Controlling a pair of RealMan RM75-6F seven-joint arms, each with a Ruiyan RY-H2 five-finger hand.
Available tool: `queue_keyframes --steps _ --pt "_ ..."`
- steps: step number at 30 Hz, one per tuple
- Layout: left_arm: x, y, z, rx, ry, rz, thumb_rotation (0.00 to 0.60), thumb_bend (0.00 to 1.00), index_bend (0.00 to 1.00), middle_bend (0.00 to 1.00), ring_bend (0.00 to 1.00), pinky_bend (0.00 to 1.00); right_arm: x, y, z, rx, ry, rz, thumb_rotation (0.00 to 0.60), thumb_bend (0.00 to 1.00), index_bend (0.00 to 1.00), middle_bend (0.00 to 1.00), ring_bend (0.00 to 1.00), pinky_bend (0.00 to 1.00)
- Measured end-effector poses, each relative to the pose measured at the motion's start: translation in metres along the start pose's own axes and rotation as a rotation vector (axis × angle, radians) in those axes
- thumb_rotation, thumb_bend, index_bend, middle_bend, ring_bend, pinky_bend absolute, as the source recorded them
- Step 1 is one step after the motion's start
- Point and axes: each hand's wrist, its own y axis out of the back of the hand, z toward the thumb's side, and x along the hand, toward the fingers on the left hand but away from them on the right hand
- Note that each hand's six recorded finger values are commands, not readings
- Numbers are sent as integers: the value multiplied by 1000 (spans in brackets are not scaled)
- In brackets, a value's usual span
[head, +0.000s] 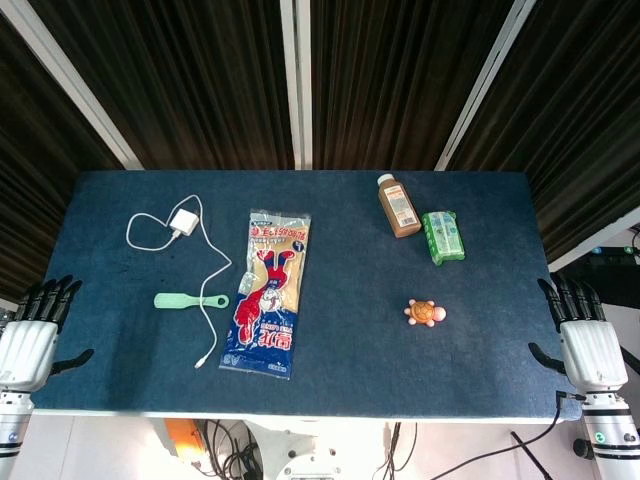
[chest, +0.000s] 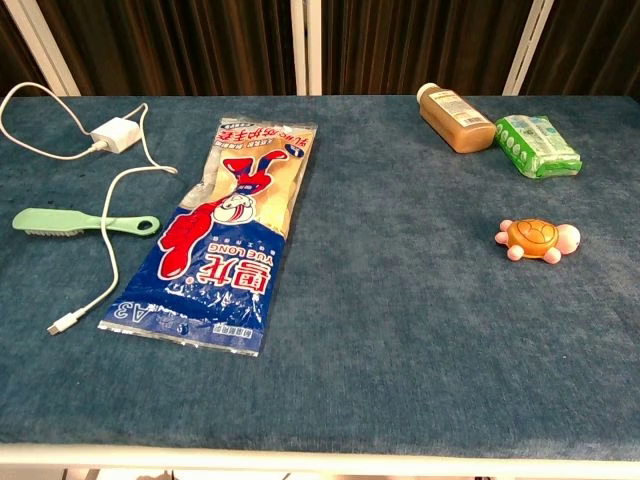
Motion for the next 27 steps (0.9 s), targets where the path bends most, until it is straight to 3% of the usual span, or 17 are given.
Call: queue_keyframes --steps 14,23,27 --pt "-3 -3 1 -8 1 0 600 69 41 0 0 0 -5 -9 9 -12 35 54 600 86 0 0 0 0" --pt "-7 -9 0 -15 5 -9 600 69 41 0 0 0 -34 -22 41 53 124 110 600 78 0 0 0 0" --pt "-10 -9 1 -1 3 -8 600 69 41 0 0 0 -50 -41 64 68 157 152 600 78 0 1 0 0"
